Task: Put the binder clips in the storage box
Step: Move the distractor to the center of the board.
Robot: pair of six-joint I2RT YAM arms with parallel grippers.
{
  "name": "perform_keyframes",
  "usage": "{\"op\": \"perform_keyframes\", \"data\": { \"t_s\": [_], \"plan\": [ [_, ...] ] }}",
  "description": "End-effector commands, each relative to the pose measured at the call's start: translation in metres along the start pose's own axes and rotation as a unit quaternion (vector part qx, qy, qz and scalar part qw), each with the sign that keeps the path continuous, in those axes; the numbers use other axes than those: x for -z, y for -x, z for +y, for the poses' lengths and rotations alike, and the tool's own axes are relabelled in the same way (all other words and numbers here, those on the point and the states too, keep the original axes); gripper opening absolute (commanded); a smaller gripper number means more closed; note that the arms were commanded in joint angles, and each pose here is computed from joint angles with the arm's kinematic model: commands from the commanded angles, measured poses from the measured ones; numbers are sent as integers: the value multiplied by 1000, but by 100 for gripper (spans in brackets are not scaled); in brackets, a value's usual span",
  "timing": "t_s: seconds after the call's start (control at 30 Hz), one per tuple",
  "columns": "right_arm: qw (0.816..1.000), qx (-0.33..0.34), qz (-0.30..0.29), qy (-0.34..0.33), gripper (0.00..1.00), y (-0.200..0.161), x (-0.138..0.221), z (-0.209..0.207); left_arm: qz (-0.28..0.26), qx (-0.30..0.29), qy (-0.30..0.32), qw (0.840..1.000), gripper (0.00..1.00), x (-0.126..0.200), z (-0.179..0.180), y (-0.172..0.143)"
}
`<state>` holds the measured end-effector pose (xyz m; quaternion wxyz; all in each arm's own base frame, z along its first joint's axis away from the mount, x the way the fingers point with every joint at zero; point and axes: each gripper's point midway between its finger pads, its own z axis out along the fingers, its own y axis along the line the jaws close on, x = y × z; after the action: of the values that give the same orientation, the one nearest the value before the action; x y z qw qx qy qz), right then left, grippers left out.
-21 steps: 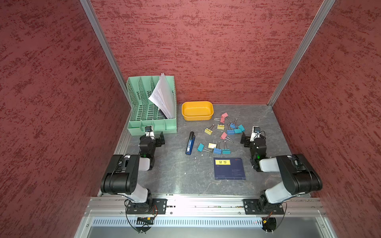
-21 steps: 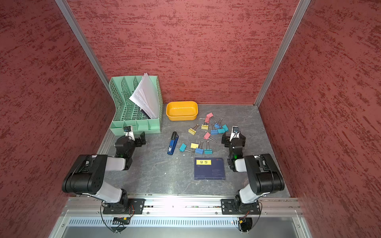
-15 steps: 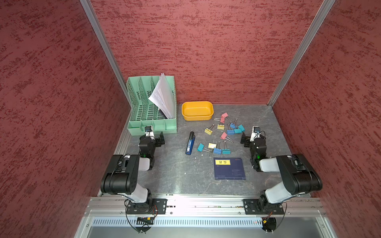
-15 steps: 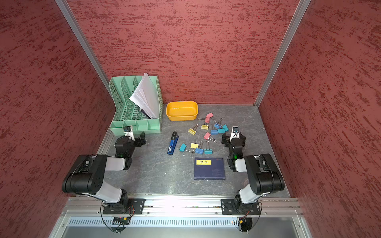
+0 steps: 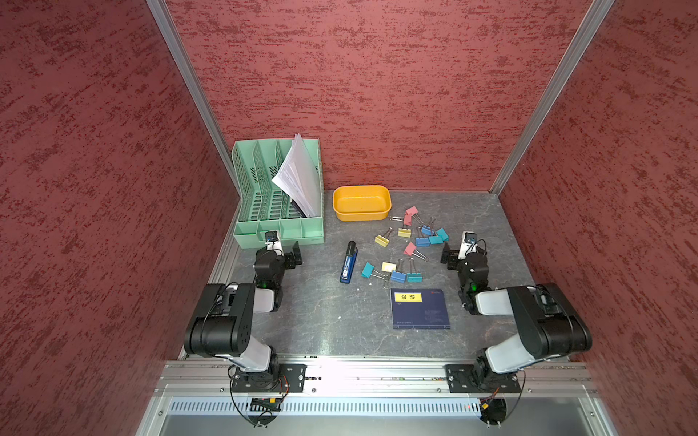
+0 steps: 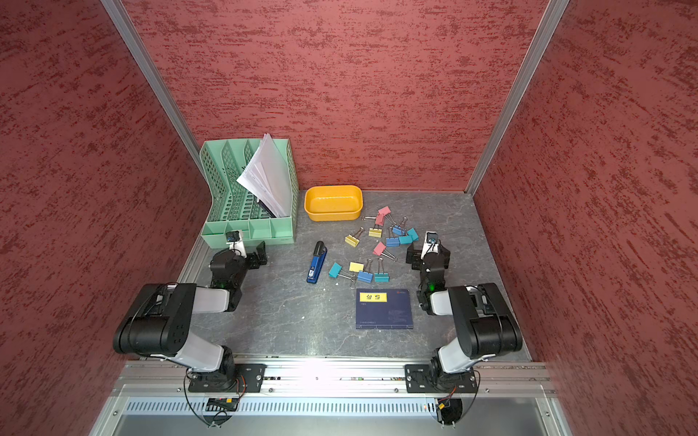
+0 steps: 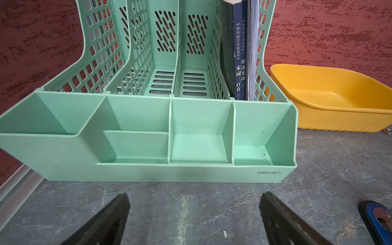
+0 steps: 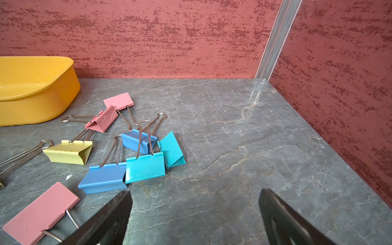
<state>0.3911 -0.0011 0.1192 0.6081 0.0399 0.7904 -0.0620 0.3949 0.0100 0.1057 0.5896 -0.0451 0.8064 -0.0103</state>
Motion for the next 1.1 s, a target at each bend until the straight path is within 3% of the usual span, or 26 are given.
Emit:
{"op": "perform_keyframes", "data": {
  "t_s": [0.0, 0.13, 0.2, 0.3, 0.43, 0.6, 0.77, 1.07],
  "plan": [
    [1000, 15, -8, 1, 98, 63, 16, 17, -8, -37, -6, 999, 100, 8, -19, 42],
    [988, -66, 67, 123, 98, 117, 59, 79, -3, -43, -65, 997, 96, 40, -87, 80],
    [976, -85, 127, 154, 98, 111, 85, 111, 37, -66, -85, 993, 95, 56, -125, 76],
    [957, -52, 214, 190, 99, 79, 127, 164, 123, -95, -106, 982, 99, 74, -166, 41],
    [934, -22, 292, 206, 98, 23, 171, 200, 201, -82, -109, 970, 98, 80, -174, 0],
    [914, -1, 345, 214, 94, -31, 208, 229, 250, -96, -96, 958, 91, 70, -180, -29],
    [902, -26, 374, 216, 85, -69, 227, 235, 279, -83, -103, 951, 90, 54, -192, -53],
    [890, -7, 395, 227, 79, -93, 236, 261, 303, -94, -101, 943, 89, 25, -211, -71]
  ]
}}
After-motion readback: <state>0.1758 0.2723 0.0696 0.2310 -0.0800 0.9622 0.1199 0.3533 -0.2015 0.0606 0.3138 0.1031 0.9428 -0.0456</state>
